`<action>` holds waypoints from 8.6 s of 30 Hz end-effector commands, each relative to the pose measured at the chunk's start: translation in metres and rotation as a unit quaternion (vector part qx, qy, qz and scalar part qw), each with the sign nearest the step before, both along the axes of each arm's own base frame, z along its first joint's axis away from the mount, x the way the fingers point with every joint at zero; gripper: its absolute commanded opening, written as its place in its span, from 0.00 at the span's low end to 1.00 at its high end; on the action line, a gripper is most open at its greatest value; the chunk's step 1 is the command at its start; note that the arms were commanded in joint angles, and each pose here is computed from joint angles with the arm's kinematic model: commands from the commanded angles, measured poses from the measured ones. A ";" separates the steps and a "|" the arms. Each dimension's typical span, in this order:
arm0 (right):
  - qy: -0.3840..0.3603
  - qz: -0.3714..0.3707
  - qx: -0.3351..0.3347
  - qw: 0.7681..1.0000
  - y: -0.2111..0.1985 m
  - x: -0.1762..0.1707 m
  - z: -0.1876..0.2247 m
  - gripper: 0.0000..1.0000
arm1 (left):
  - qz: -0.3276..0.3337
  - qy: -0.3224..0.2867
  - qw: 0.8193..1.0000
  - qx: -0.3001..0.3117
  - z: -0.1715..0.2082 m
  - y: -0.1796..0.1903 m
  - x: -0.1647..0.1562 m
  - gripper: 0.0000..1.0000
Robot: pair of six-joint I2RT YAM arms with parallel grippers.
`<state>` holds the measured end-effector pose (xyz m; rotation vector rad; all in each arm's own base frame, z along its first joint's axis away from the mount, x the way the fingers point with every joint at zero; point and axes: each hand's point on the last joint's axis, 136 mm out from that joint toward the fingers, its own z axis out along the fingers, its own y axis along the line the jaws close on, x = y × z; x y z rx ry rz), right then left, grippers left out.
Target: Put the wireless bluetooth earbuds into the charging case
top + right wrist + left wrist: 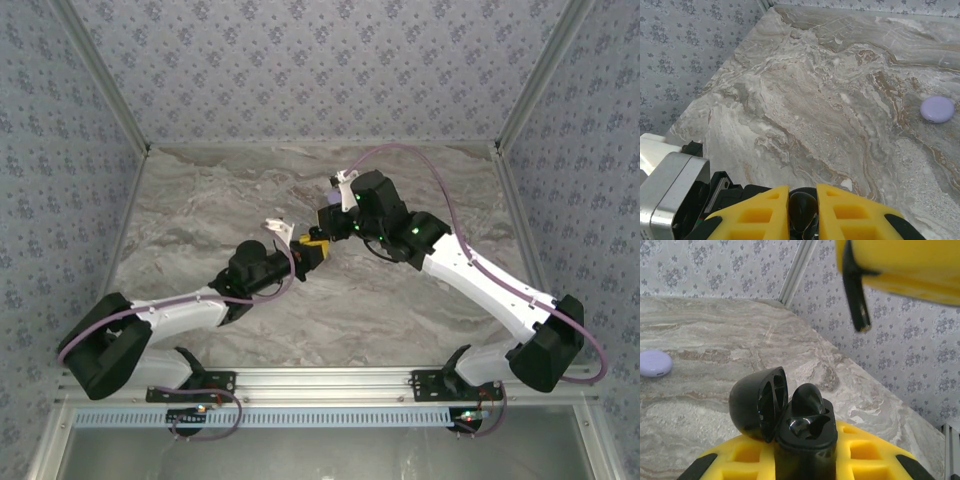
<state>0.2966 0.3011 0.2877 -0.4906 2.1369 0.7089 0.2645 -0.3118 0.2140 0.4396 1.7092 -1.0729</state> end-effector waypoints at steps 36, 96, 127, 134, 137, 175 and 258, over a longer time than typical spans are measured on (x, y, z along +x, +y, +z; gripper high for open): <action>-0.005 0.022 -0.003 1.000 0.011 -0.004 -0.003 0.19 | -0.012 -0.040 0.997 -0.062 0.063 -0.005 -0.004 0.07; 0.022 0.019 -0.028 0.999 -0.001 -0.020 -0.026 0.20 | 0.033 -0.020 0.998 -0.048 0.059 0.001 0.010 0.07; 0.028 0.012 -0.026 0.999 -0.002 -0.017 -0.022 0.41 | -0.015 -0.040 0.999 -0.023 0.056 -0.009 -0.005 0.07; 0.028 0.018 -0.021 0.999 -0.001 -0.018 -0.017 0.45 | -0.017 -0.044 0.999 -0.016 0.054 -0.009 -0.006 0.07; 0.028 0.018 -0.019 0.999 -0.001 -0.018 -0.014 0.47 | -0.018 -0.043 0.999 -0.012 0.052 -0.009 -0.006 0.07; -0.003 0.023 0.031 0.999 -0.013 -0.028 0.036 0.54 | -0.029 -0.068 0.997 0.006 0.045 -0.006 -0.014 0.06; 0.028 0.070 0.004 0.997 -0.016 -0.044 0.015 0.37 | -0.056 -0.111 0.992 0.036 0.053 -0.005 -0.025 0.06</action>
